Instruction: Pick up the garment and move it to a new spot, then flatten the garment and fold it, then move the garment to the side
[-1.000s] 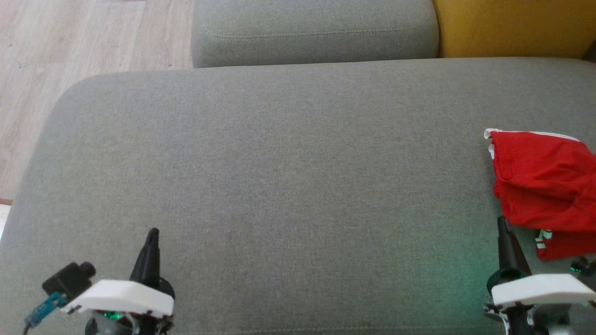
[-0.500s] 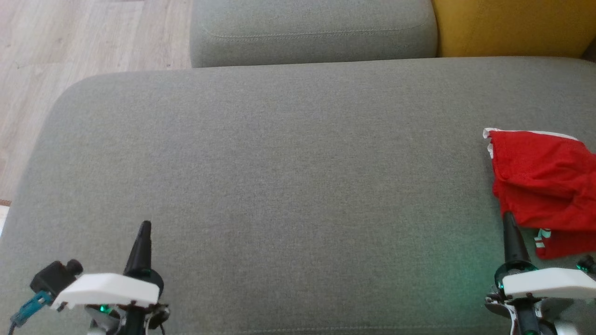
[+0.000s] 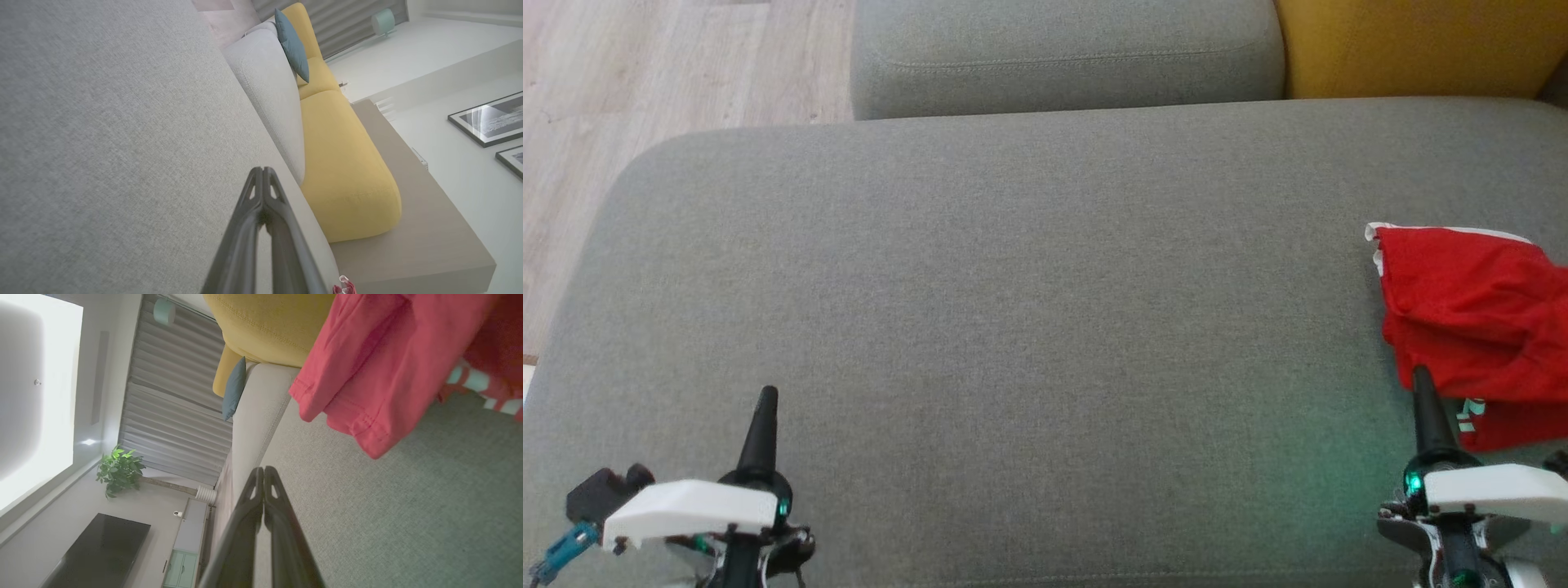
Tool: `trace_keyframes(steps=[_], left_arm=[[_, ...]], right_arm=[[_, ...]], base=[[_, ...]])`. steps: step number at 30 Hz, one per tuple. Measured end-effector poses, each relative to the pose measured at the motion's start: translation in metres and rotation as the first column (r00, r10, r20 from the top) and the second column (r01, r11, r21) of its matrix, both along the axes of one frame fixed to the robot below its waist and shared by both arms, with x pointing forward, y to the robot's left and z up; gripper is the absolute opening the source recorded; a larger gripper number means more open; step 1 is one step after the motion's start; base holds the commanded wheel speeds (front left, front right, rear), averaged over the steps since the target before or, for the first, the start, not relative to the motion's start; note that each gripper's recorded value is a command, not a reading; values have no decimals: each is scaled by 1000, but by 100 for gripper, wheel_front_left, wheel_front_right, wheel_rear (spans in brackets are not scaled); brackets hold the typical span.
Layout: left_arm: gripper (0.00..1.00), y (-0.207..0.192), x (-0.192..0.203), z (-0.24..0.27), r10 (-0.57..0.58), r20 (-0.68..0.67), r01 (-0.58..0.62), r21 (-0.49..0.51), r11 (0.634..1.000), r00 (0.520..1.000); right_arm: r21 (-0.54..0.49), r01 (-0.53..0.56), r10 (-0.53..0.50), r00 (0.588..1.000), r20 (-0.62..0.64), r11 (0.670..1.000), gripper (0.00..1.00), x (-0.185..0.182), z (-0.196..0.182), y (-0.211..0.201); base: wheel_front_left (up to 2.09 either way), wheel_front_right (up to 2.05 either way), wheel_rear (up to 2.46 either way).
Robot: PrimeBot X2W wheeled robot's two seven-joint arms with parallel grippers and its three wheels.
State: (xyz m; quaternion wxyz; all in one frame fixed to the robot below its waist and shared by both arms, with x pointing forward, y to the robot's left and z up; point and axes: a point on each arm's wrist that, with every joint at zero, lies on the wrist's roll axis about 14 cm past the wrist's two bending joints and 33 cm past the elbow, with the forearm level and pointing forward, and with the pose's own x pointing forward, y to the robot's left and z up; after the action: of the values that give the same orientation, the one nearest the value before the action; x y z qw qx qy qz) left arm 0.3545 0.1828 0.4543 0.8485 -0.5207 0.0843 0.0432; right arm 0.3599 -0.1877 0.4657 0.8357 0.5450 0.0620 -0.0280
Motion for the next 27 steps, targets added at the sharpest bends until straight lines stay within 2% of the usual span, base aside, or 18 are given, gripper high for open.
trace_keyframes(steps=[14, 27], left_arm=[[0, 2, 7, 6, 26, 14, -23, -178, 984, 1000], [0, 4, 13, 14, 50, 40, -34, -330, 943, 998]], right_arm=[[159, 38, -39, 999, 2, 987, 0, 3, 1, -5], [303, 66, -76, 997, 21, 951, 0, 10, 9, -11]], base=[[0, 0, 0], [0, 0, 0]])
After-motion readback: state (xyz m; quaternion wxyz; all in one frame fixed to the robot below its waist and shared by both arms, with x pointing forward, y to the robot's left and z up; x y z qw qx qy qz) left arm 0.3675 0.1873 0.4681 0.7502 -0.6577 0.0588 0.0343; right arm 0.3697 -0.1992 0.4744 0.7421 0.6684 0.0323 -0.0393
